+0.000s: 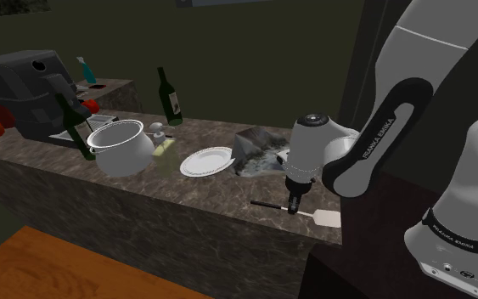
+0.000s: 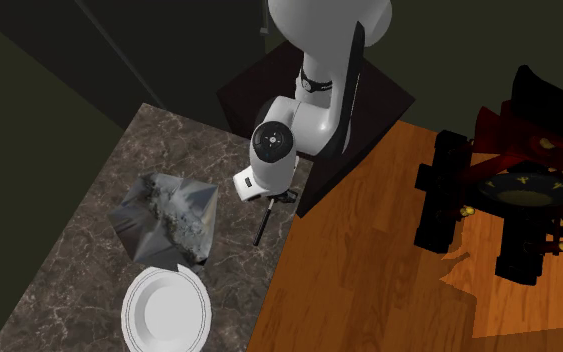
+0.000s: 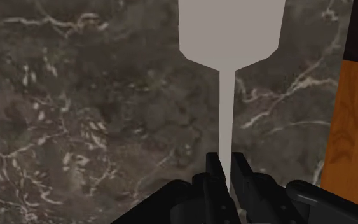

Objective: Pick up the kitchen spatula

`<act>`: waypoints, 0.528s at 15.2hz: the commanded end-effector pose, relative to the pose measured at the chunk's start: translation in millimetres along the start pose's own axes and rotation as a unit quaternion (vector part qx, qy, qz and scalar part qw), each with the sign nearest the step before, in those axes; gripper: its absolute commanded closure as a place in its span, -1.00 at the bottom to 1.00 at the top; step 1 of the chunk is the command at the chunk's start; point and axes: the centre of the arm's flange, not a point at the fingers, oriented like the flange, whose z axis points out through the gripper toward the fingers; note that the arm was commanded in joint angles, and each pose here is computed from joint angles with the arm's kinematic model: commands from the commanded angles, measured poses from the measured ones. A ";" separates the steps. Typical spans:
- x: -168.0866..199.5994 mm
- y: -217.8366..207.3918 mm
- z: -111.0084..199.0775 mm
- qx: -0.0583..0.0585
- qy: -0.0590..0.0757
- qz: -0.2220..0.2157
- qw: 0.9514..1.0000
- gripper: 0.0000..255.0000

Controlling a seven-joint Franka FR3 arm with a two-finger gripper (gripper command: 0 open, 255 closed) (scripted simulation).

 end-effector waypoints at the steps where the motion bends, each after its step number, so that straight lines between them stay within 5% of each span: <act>1: 0.0 0.0 0.0 0.000 0.000 0.000 1.000 1.00; 8: 2.2 0.4 -26.9 0.000 0.000 0.000 1.000 1.00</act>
